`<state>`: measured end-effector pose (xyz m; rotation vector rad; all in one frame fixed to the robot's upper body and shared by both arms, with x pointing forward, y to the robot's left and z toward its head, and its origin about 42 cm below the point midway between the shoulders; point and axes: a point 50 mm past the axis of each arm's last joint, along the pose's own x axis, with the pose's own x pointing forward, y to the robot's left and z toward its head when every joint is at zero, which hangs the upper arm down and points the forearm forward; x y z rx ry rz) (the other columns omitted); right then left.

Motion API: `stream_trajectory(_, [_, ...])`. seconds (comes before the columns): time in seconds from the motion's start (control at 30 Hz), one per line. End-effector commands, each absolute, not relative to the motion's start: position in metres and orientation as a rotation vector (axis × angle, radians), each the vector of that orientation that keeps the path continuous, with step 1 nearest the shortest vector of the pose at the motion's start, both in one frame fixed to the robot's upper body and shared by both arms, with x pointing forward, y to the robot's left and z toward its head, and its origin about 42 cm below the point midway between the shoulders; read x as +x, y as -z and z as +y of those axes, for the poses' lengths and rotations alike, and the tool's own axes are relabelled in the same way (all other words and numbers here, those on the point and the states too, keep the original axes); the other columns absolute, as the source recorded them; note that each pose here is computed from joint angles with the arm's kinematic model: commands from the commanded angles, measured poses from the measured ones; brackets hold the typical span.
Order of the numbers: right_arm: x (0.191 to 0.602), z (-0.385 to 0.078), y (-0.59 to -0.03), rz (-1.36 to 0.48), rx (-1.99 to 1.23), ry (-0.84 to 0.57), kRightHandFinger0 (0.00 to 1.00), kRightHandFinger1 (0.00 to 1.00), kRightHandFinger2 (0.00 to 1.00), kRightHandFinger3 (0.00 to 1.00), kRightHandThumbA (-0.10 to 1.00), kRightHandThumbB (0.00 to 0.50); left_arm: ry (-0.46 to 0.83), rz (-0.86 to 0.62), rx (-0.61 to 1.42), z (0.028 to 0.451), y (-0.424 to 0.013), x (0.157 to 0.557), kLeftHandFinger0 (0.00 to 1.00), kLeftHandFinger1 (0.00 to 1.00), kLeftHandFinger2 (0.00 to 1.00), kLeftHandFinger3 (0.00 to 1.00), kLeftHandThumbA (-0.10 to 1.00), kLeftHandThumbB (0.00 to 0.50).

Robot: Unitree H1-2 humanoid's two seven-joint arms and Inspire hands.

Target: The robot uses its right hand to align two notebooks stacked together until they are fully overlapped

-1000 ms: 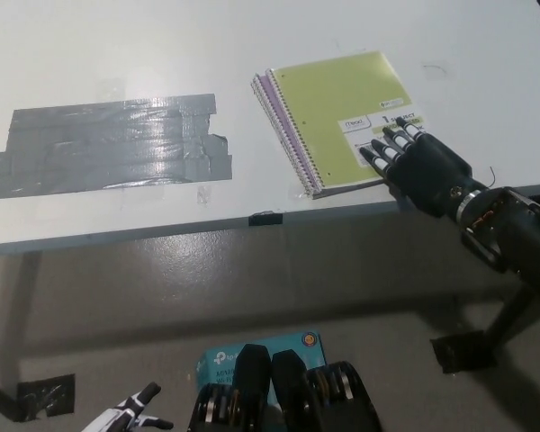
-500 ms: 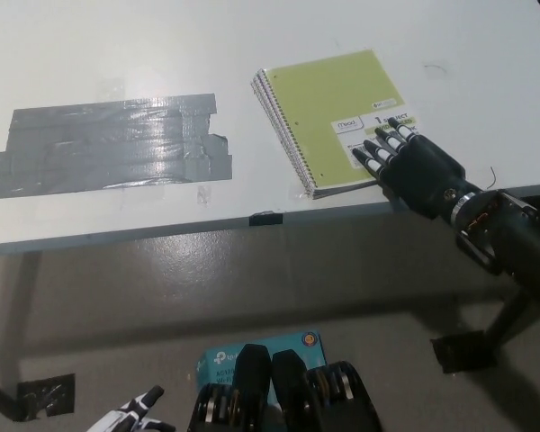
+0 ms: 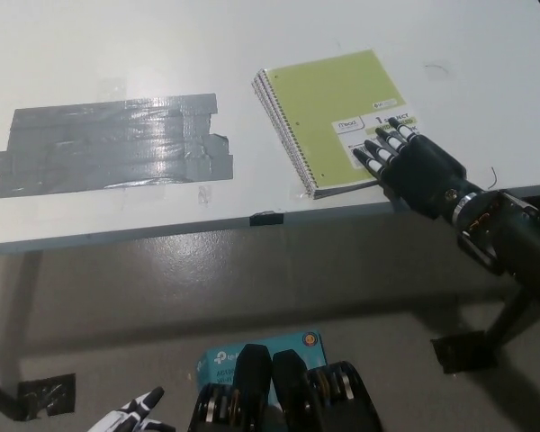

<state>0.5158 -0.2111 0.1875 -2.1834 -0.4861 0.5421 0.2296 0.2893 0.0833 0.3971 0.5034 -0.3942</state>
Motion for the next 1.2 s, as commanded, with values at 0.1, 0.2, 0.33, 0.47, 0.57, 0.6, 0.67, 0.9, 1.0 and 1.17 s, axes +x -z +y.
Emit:
stream_trajectory(0.1, [0.509, -0.21, -0.175, -0.448, -2.202, -0.631, 1.0, 1.0, 1.0, 1.0, 1.0, 0.33, 0.42, 0.525, 0.447, 0.295, -0.085, 0.226, 0.8, 0.62, 0.72, 1.0, 1.0, 0.5])
stream_trajectory(0.2, [0.508, -0.203, -0.178, -0.442, -2.185, -0.628, 1.0, 1.0, 1.0, 1.0, 1.0, 0.321, 0.425, 0.532, 0.446, 0.294, -0.083, 0.221, 0.78, 0.62, 0.7, 1.0, 1.0, 0.5])
stream_trajectory(0.33, [0.514, -0.198, -0.199, -0.481, -2.168, -0.582, 1.0, 1.0, 1.0, 1.0, 1.0, 0.272, 0.423, 0.544, 0.427, 0.296, -0.081, 0.218, 0.56, 0.51, 0.62, 1.0, 1.0, 0.5])
stream_trajectory(0.47, [0.522, -0.199, -0.226, -0.483, -2.1, -0.527, 1.0, 1.0, 1.0, 1.0, 1.0, 0.189, 0.428, 0.558, 0.428, 0.298, -0.079, 0.216, 0.54, 0.44, 0.56, 1.0, 1.0, 0.5])
stream_trajectory(0.57, [0.527, -0.203, -0.251, -0.465, -2.058, -0.503, 1.0, 1.0, 1.0, 1.0, 1.0, 0.102, 0.435, 0.566, 0.425, 0.298, -0.077, 0.215, 0.53, 0.41, 0.55, 1.0, 1.0, 0.5])
stream_trajectory(0.6, [0.527, -0.203, -0.25, -0.463, -2.057, -0.505, 1.0, 1.0, 1.0, 1.0, 1.0, 0.101, 0.436, 0.567, 0.425, 0.298, -0.077, 0.215, 0.53, 0.41, 0.55, 1.0, 1.0, 0.5])
stream_trajectory(0.67, [0.532, -0.206, -0.277, -0.475, -2.065, -0.48, 1.0, 1.0, 1.0, 1.0, 1.0, 0.004, 0.433, 0.566, 0.427, 0.298, -0.077, 0.215, 0.46, 0.36, 0.52, 1.0, 1.0, 0.5])
stream_trajectory(0.9, [0.541, -0.21, -0.333, -0.606, -2.087, -0.365, 1.0, 1.0, 1.0, 1.0, 0.54, 0.0, 0.428, 0.592, 0.427, 0.3, -0.07, 0.204, 0.44, 0.37, 0.48, 1.0, 1.0, 0.5])
stream_trajectory(1.0, [0.548, -0.215, -0.376, -0.646, -2.138, -0.288, 1.0, 1.0, 1.0, 1.0, 0.46, 0.0, 0.428, 0.6, 0.424, 0.301, -0.068, 0.201, 0.37, 0.3, 0.46, 1.0, 1.0, 0.5])
stream_trajectory(1.17, [0.549, -0.211, -0.433, -0.699, -2.119, -0.202, 1.0, 1.0, 1.0, 1.0, 0.42, 0.0, 0.418, 0.615, 0.409, 0.303, -0.066, 0.201, 0.36, 0.26, 0.41, 1.0, 1.0, 0.5])
